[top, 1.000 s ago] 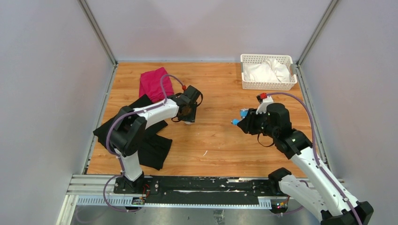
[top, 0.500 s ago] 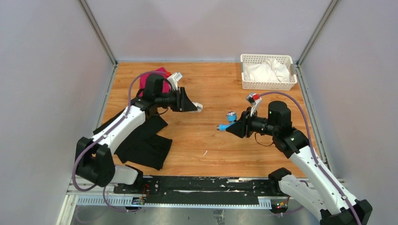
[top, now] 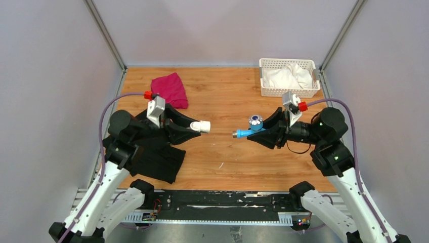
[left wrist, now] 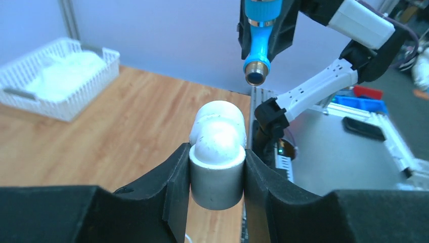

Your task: Install the water faucets

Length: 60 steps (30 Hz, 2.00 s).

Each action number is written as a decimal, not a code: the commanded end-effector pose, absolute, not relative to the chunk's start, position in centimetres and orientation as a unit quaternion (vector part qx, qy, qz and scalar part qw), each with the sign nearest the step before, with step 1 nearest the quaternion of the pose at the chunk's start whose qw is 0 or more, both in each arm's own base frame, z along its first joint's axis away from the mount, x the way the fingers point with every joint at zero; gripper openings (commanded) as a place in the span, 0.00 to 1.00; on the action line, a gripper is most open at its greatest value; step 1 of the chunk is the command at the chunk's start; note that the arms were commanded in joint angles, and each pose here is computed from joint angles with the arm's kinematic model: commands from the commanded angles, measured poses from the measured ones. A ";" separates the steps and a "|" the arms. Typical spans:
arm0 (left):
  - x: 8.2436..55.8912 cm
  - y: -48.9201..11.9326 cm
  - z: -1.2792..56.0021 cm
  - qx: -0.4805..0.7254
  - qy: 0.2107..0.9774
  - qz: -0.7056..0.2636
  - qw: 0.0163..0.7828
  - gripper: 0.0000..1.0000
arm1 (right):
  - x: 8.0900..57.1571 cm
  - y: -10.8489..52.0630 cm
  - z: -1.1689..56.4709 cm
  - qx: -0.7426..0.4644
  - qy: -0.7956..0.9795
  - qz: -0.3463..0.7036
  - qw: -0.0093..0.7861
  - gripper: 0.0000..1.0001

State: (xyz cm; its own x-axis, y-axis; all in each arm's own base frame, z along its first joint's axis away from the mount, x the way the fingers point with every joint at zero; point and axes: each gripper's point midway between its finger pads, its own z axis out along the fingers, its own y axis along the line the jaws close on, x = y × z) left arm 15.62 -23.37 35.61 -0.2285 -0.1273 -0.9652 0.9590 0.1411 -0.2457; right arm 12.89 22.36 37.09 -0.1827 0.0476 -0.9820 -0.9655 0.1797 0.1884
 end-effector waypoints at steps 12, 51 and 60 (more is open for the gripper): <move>14.6 -22.7 37.3 0.555 0.328 -0.332 0.689 0.00 | 9.8 22.8 40.4 -0.452 0.365 0.521 0.625 0.00; 5.6 -22.0 45.8 0.616 0.177 -0.384 0.665 0.00 | 6.4 28.0 45.9 -0.459 0.210 0.549 0.666 0.00; 6.0 -22.2 45.7 0.615 0.181 -0.387 0.662 0.00 | 6.1 28.6 46.6 -0.457 0.201 0.557 0.664 0.00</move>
